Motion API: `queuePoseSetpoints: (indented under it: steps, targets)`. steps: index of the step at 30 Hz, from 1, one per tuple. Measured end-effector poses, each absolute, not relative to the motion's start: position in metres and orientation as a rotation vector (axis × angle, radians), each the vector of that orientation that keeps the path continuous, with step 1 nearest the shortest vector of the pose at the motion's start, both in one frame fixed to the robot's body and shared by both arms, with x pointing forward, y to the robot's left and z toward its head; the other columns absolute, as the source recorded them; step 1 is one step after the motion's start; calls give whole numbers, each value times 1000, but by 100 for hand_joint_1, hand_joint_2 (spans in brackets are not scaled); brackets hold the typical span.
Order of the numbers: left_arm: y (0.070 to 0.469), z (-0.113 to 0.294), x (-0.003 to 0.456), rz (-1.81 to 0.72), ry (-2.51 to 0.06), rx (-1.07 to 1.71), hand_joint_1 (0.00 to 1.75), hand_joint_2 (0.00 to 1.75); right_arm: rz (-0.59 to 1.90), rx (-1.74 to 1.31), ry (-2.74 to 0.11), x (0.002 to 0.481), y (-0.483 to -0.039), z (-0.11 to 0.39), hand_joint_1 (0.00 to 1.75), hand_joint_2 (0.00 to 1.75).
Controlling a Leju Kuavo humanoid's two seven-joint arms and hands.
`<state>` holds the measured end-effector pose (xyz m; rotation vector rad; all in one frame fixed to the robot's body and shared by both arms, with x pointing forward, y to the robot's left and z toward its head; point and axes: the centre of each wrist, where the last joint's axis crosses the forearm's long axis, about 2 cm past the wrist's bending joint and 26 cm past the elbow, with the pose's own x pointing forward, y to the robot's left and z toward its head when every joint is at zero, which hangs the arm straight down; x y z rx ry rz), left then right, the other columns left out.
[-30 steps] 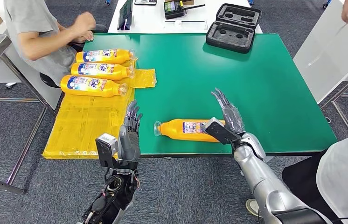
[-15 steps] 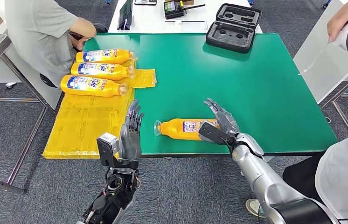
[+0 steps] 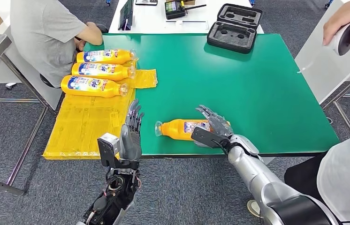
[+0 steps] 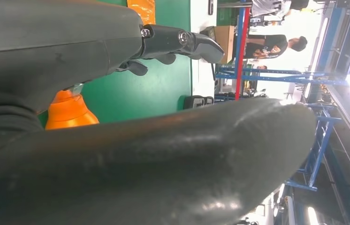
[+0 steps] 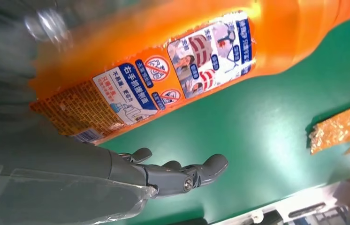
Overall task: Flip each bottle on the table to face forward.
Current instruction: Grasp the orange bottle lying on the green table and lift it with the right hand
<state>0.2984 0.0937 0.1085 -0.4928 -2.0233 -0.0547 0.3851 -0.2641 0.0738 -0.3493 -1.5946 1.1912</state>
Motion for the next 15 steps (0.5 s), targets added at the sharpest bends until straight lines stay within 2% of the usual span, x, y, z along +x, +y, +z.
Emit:
queuePoseSetpoints:
  steps: [15]
  targets:
    - [93, 108, 298, -48, -2016, -515, 0, 0, 1290, -502, -1431, 394, -268, 83, 0, 175]
